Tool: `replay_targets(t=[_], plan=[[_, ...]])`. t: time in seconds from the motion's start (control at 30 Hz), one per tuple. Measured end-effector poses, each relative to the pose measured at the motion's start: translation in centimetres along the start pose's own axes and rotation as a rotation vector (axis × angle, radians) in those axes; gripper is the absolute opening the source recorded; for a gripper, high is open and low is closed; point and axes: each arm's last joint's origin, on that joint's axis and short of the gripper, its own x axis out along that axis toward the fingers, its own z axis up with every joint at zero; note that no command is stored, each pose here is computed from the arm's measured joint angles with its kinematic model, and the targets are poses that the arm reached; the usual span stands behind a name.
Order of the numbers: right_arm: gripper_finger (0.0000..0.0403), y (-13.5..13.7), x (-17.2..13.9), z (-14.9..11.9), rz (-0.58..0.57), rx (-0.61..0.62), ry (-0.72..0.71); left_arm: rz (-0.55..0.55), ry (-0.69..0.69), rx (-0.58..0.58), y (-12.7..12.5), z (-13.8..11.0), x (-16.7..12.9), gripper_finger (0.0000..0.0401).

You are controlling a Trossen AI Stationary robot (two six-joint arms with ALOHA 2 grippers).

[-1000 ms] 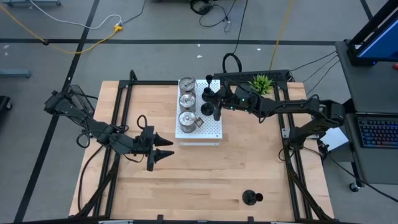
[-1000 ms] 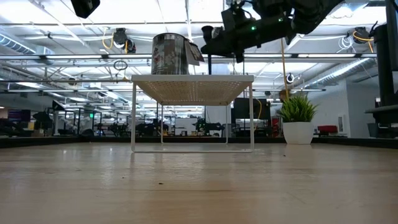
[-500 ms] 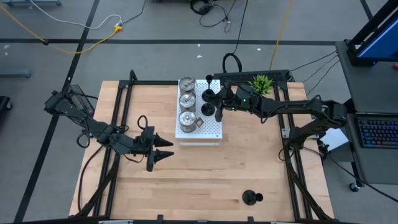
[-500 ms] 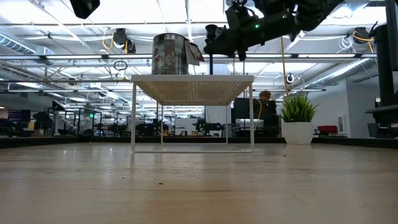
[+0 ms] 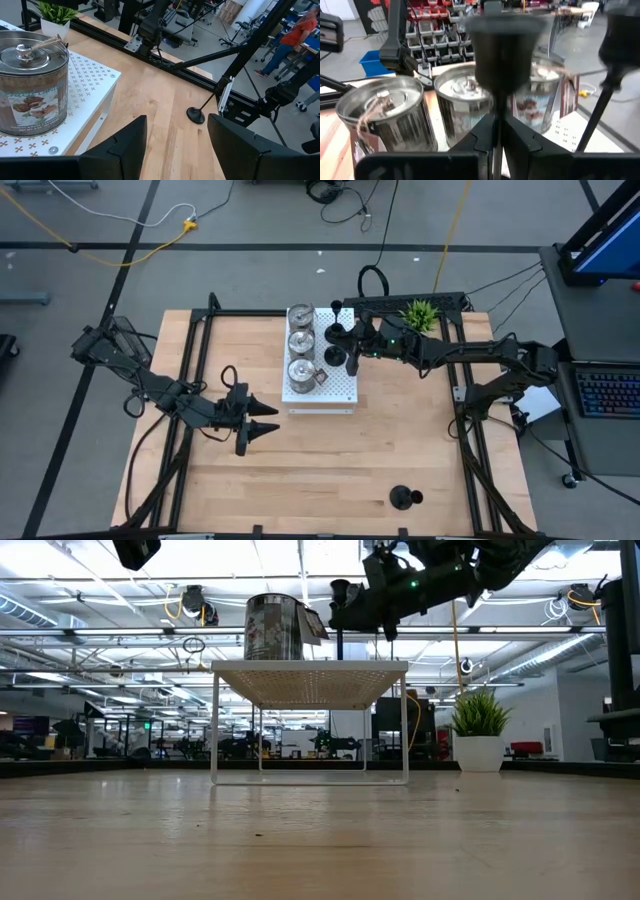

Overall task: Pick & Place candle stick holders
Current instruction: Put the left black candle holder on the shelf aligned with the other black candle holder, then put the black candle holder on the shelf aligned with the other black candle holders

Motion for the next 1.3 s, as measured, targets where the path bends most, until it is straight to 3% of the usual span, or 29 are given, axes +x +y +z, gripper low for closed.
replay_targets(t=[0.4, 0.7, 0.9, 1.1, 1.3], plan=[[0.0121, 0.0, 0.0, -0.3, 0.003, 0.01, 0.031, -0.006, 0.009, 0.017, 0.0, -0.1, 0.0, 0.0214], [0.0202, 0.1, -2.1, 0.3, 0.0, 0.005, 0.116, -0.039, 0.03, 0.055, -0.1, -0.1, 0.0, 0.0214], [0.0214, 0.3, -5.1, 1.3, 0.002, 0.059, 0.183, -0.036, 0.036, 0.111, -0.1, -0.2, 0.0, 0.0214], [0.0207, 1.6, -8.3, 1.8, 0.089, 0.088, 0.255, -0.009, 0.031, 0.141, 0.3, -0.8, -0.4, 0.0214], [0.0205, 3.6, -10.6, 1.7, 0.153, 0.139, 0.333, -0.075, -0.014, 0.115, 1.6, -2.4, -2.4, 0.0214]])
